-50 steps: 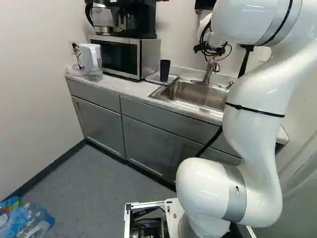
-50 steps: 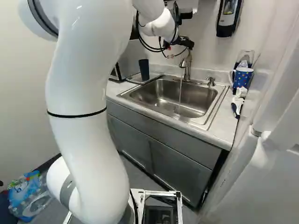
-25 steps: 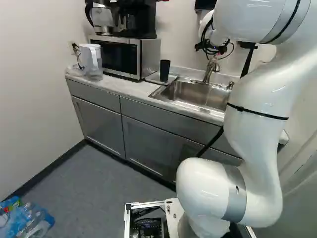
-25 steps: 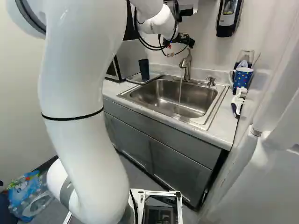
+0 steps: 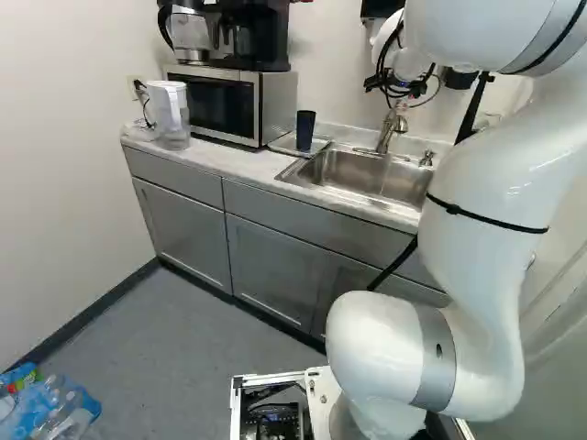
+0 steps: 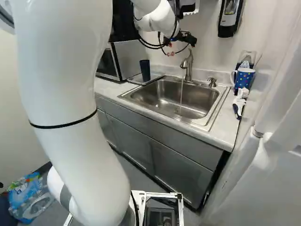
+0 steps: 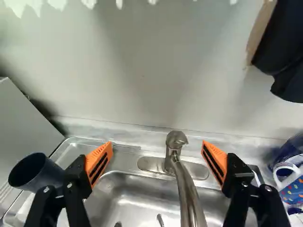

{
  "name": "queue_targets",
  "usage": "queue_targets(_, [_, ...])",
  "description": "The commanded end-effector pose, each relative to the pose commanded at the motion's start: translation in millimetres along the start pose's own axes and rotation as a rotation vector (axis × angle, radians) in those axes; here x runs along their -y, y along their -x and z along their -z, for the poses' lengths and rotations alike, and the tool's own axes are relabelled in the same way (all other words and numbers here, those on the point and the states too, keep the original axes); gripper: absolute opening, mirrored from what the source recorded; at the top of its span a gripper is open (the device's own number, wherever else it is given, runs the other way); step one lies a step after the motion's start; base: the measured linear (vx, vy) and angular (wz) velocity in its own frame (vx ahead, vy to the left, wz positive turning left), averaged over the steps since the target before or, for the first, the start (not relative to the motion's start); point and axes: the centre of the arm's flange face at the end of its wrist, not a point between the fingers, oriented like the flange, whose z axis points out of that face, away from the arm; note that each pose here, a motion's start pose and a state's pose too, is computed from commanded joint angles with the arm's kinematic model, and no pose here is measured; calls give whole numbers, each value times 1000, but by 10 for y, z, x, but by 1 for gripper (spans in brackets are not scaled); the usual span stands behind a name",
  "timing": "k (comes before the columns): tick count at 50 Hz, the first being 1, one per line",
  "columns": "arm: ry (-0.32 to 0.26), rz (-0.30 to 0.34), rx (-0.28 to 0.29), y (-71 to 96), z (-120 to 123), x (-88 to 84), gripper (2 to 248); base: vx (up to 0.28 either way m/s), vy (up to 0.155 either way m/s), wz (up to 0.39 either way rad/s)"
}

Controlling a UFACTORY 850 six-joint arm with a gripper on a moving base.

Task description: Rinse the cup and place it in the tray

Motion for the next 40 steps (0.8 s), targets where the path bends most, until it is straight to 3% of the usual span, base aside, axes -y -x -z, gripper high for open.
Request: queue_targets(40, [-5, 2, 8, 165, 440, 23, 247, 0, 0, 0])
